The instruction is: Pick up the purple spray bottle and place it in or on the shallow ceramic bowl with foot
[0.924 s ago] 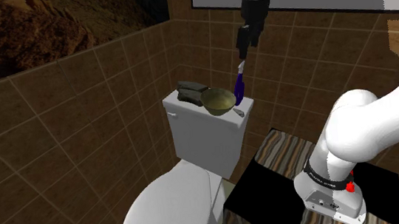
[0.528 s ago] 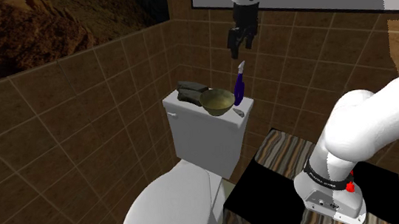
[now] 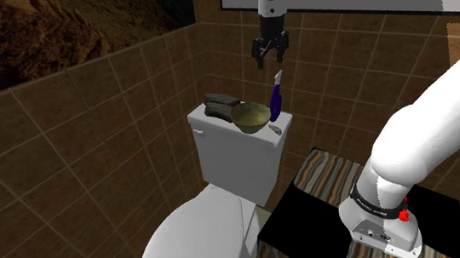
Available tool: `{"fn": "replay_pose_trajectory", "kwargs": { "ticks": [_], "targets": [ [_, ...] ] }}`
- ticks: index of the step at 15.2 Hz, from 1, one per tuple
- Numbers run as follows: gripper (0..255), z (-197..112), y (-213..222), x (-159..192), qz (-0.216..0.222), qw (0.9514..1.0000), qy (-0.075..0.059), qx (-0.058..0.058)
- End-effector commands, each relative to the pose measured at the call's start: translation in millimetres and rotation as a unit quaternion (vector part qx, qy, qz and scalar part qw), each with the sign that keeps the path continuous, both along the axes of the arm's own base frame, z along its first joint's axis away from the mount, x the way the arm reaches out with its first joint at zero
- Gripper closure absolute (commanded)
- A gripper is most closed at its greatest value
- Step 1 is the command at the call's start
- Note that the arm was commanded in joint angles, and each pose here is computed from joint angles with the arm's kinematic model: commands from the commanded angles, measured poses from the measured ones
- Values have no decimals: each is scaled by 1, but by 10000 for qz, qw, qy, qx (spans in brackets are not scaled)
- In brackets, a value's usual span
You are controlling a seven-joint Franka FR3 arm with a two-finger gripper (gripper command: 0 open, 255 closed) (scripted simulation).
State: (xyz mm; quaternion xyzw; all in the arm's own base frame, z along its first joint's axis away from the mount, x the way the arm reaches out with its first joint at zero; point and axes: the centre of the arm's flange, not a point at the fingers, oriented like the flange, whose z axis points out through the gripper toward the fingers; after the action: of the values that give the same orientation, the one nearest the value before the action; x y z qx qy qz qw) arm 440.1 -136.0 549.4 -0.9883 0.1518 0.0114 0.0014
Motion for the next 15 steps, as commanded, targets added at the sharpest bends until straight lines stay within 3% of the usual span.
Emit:
{"fn": "replay_pose_trajectory", "kwargs": {
  "ticks": [1, 4, 8, 11, 15],
  "targets": [
    [0, -15, -25, 14, -304, 9994, 76, 115],
    [0, -37, -60, 33, -744, 9966, 191, 290],
    [0, -69, -108, 53, -1328, 9892, 343, 523],
    [0, -95, -144, 63, -1762, 9808, 456, 697],
    [0, -132, -192, 71, -2334, 9661, 605, 925]
  ]
}}
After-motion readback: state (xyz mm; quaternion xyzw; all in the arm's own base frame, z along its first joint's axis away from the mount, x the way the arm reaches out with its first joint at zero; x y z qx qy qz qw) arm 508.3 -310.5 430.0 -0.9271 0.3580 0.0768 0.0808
